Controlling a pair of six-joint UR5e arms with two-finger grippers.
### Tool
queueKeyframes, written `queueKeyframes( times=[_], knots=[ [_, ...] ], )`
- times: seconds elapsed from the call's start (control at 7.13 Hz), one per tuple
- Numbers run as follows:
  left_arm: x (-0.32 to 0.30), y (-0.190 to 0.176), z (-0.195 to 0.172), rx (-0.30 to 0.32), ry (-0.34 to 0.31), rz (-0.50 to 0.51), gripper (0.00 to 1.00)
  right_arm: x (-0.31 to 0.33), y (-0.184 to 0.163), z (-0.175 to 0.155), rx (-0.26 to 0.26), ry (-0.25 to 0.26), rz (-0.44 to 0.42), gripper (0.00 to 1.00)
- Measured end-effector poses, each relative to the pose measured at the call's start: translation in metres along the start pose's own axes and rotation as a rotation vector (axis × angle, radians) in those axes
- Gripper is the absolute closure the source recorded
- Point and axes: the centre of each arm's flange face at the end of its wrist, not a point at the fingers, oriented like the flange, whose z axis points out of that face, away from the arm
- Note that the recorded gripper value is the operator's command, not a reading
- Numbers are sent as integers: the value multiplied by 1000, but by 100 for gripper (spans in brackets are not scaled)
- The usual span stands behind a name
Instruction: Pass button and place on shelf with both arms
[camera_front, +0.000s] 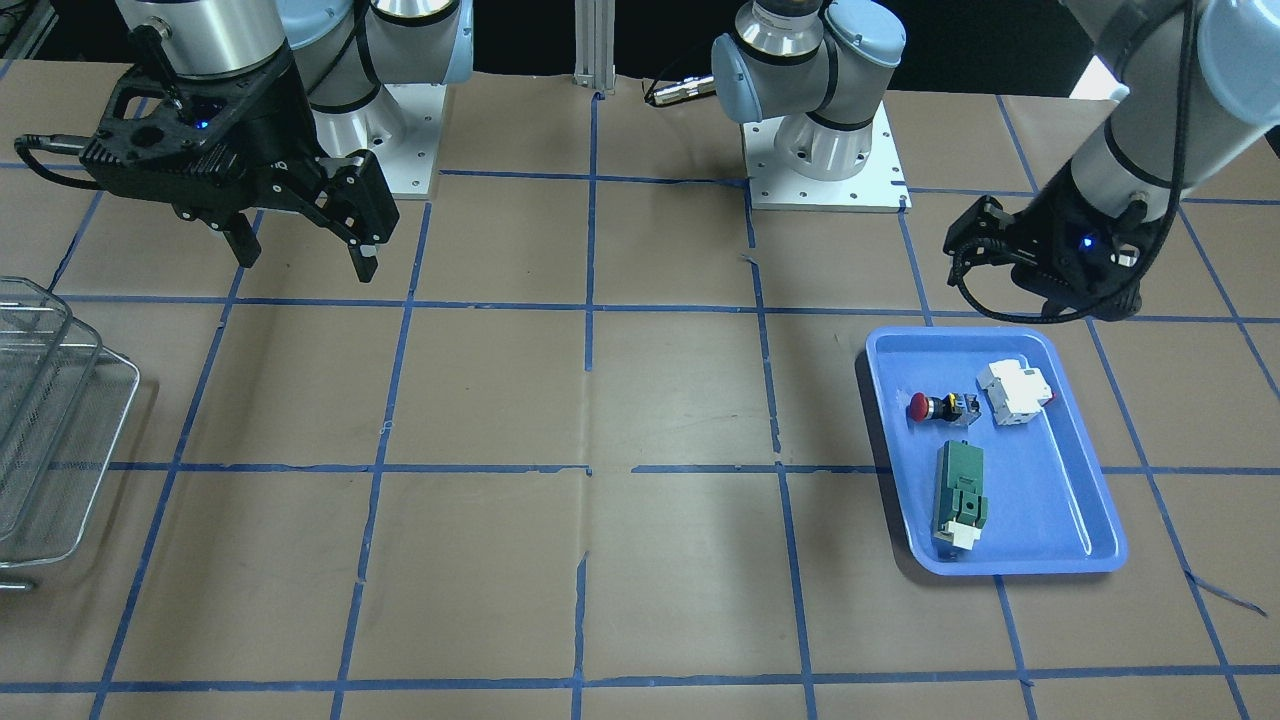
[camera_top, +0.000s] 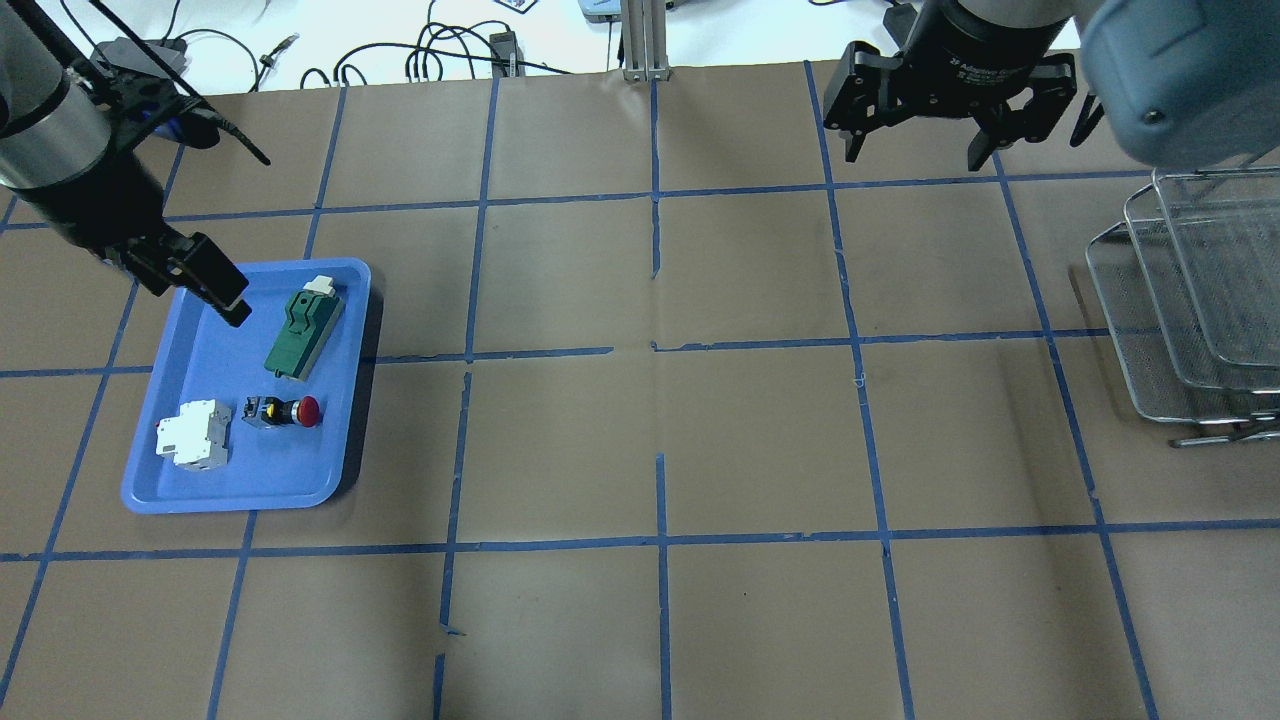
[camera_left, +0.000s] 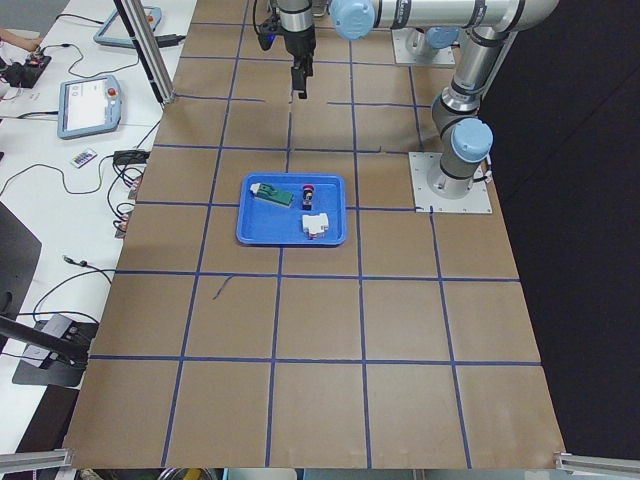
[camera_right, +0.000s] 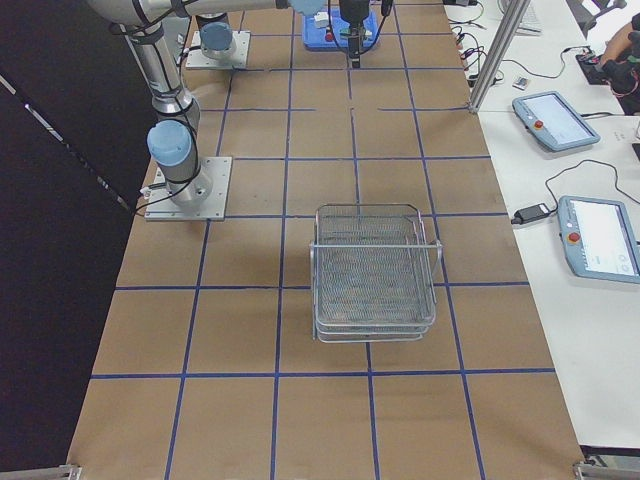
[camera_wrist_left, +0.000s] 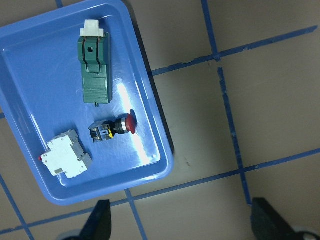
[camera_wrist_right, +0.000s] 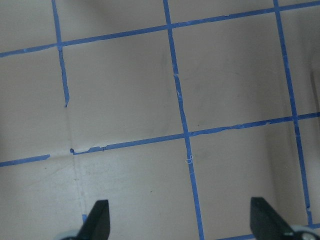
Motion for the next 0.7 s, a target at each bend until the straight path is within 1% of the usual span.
queueKeyframes(
  times=[0.14, 0.28, 0.56, 0.7],
  knots=[
    [-24, 15, 32, -1, 19, 144, 0, 0, 0, 0, 0, 0, 0, 0],
    [-42, 27, 62, 13, 16, 318, 0, 0, 0, 0, -1, 0, 0, 0],
    [-60, 33, 116, 42, -42, 696, 0, 0, 1, 0, -1, 0, 0, 0],
    [-62, 33, 138, 52, -60, 833, 0, 0, 1, 0, -2, 0, 0, 0]
  ],
)
